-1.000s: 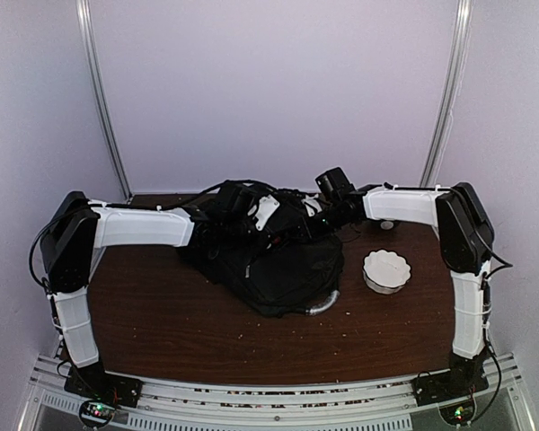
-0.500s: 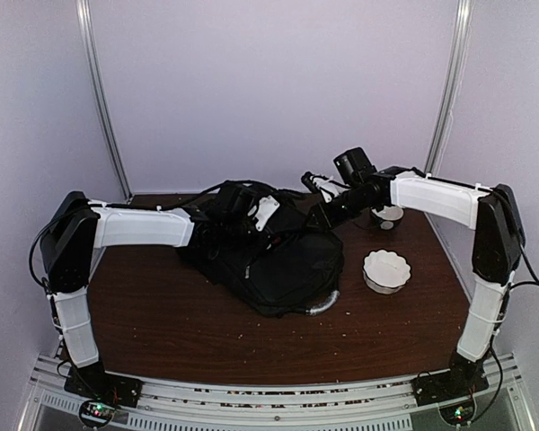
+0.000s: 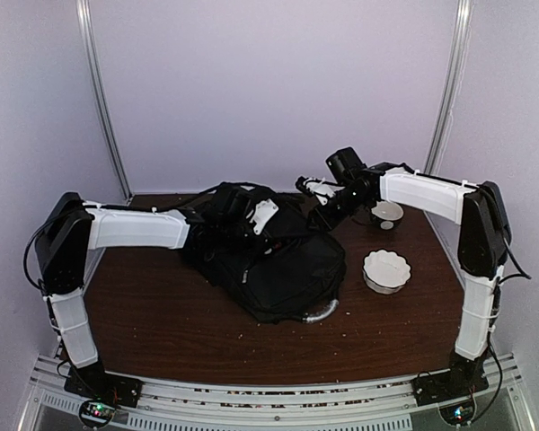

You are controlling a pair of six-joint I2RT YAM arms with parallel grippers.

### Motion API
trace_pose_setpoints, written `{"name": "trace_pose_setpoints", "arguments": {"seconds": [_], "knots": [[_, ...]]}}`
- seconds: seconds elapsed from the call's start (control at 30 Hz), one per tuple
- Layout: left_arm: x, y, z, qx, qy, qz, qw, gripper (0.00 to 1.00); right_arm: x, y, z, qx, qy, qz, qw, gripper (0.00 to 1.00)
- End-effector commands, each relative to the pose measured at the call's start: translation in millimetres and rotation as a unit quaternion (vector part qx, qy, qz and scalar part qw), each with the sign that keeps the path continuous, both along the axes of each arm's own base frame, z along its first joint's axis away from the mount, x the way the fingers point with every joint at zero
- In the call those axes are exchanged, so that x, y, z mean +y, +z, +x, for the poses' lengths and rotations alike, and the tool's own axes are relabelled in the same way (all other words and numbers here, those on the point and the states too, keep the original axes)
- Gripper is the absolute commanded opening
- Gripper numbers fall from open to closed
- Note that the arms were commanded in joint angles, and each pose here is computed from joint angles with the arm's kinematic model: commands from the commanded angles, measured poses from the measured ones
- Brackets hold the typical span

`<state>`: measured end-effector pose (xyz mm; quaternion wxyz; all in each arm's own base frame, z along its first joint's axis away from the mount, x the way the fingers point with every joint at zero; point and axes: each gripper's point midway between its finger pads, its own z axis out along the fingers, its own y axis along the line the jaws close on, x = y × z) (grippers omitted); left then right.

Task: Pack the student bag
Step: Adjust the pen in the upper front pocket of the bag, then grab the upper front pocket of the student bag.

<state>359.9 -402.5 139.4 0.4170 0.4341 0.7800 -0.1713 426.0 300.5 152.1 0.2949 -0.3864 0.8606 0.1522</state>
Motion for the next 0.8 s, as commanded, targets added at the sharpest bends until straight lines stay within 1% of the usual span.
{"name": "trace_pose_setpoints", "arguments": {"seconds": [0.0, 0.07, 0.13, 0.23, 0.27, 0.33, 0.4, 0.47, 0.57, 0.63, 0.77], "knots": [[-11, 4, -34, 0.027, -0.059, -0.022, 0.998, 0.05, 2, 22, -1, 0.001, -0.001, 0.029, 1.000, 0.41], [-8, -3, -33, 0.036, -0.048, -0.016, 0.998, 0.15, 1, 32, -4, 0.000, 0.000, 0.042, 0.999, 0.41], [-3, 1, -30, 0.034, -0.028, -0.016, 0.999, 0.25, -2, 45, -5, -0.003, -0.004, 0.057, 0.998, 0.40], [7, 25, -26, 0.005, -0.002, -0.027, 1.000, 0.42, -12, 66, 0, -0.024, -0.040, 0.082, 0.995, 0.40], [12, 34, -24, -0.004, 0.007, -0.029, 1.000, 0.45, -14, 74, 1, -0.031, -0.046, 0.094, 0.994, 0.40], [20, 48, -22, -0.019, 0.022, -0.029, 0.999, 0.48, -14, 88, -4, -0.034, -0.040, 0.106, 0.993, 0.40], [31, 56, -21, -0.029, 0.041, -0.027, 0.998, 0.49, -8, 99, -13, -0.024, -0.014, 0.116, 0.993, 0.40], [45, 56, -17, -0.029, 0.071, -0.023, 0.997, 0.51, -1, 105, -23, -0.007, 0.010, 0.131, 0.991, 0.39], [69, 48, -16, -0.002, 0.112, -0.029, 0.993, 0.52, 12, 107, -38, 0.013, 0.038, 0.149, 0.988, 0.38], [87, 41, -16, 0.021, 0.142, -0.042, 0.989, 0.52, 21, 104, -49, 0.015, 0.062, 0.144, 0.987, 0.37], [121, 32, -17, 0.080, 0.201, -0.094, 0.972, 0.53, 44, 90, -73, -0.015, 0.124, 0.093, 0.988, 0.35]]}}
